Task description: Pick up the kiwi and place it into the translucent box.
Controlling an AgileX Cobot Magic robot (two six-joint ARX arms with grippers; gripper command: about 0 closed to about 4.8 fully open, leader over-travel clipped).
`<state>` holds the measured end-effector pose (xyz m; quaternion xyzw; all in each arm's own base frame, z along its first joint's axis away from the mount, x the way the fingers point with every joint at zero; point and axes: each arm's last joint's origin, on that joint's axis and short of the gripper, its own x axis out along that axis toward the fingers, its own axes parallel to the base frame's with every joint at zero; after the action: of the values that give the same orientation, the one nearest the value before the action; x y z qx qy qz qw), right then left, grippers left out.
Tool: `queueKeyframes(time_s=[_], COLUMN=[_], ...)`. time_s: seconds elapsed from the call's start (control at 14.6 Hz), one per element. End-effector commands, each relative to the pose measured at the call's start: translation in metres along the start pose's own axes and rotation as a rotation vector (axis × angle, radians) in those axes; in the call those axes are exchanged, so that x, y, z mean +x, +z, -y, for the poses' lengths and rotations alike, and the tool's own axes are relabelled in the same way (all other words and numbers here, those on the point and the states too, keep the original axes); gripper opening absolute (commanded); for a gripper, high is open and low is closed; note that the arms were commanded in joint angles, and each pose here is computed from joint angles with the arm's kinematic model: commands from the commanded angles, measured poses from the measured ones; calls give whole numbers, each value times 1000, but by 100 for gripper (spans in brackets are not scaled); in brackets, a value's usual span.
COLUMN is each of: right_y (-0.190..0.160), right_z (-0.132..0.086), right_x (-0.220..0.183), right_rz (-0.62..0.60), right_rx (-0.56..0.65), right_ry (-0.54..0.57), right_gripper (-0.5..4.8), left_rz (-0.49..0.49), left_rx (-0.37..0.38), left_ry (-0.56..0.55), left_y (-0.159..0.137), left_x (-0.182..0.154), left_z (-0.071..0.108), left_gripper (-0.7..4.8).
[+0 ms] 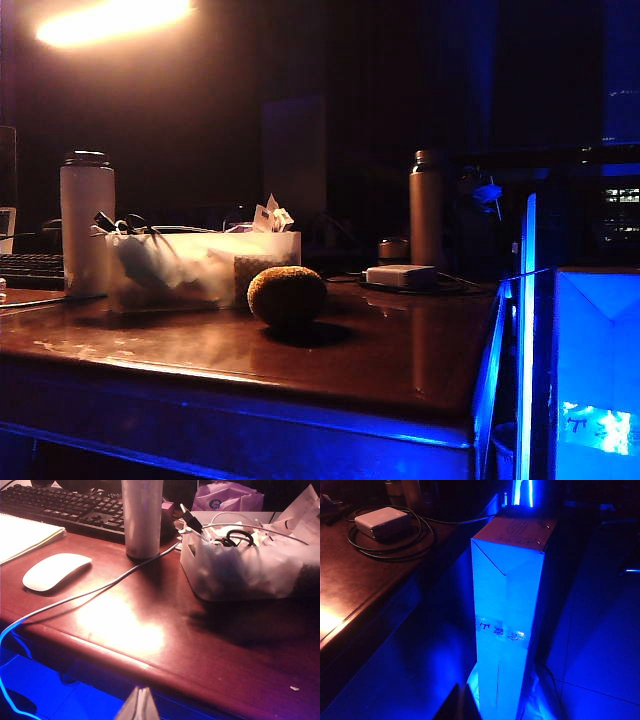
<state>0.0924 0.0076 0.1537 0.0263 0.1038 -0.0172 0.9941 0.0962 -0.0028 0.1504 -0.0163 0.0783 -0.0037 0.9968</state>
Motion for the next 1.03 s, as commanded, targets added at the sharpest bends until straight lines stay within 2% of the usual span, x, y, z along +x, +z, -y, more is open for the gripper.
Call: queueKeyframes(time_s=[0.07,0.27,0.34,0.48,0.62,0.82,1.03], right_y=[-1,-1,-1,5,29,71,114], right_z=[0,0,0,-1,-3,-2,-6], right_x=[0,0,0,-1,-10,-32,-40], right_rz=[-8,-8,-8,32,128,263,317], right_rx=[2,5,64,179,222,235,230], right_ry=[1,2,1,20,84,104,138], right_gripper=[-5,-5,-5,-5,-5,-5,-5], left_rz=[-12,-12,-9,26,100,244,218], left_rx=[3,3,-5,-87,-116,-129,-102], left_ry=[-1,-2,-2,-4,8,75,94], left_y=[-2,-2,-1,5,28,71,117], left_x=[0,0,0,-1,-10,-27,-24], left_z=[0,0,0,0,0,-1,0], left_gripper=[-4,-4,-4,-4,-5,-5,-5])
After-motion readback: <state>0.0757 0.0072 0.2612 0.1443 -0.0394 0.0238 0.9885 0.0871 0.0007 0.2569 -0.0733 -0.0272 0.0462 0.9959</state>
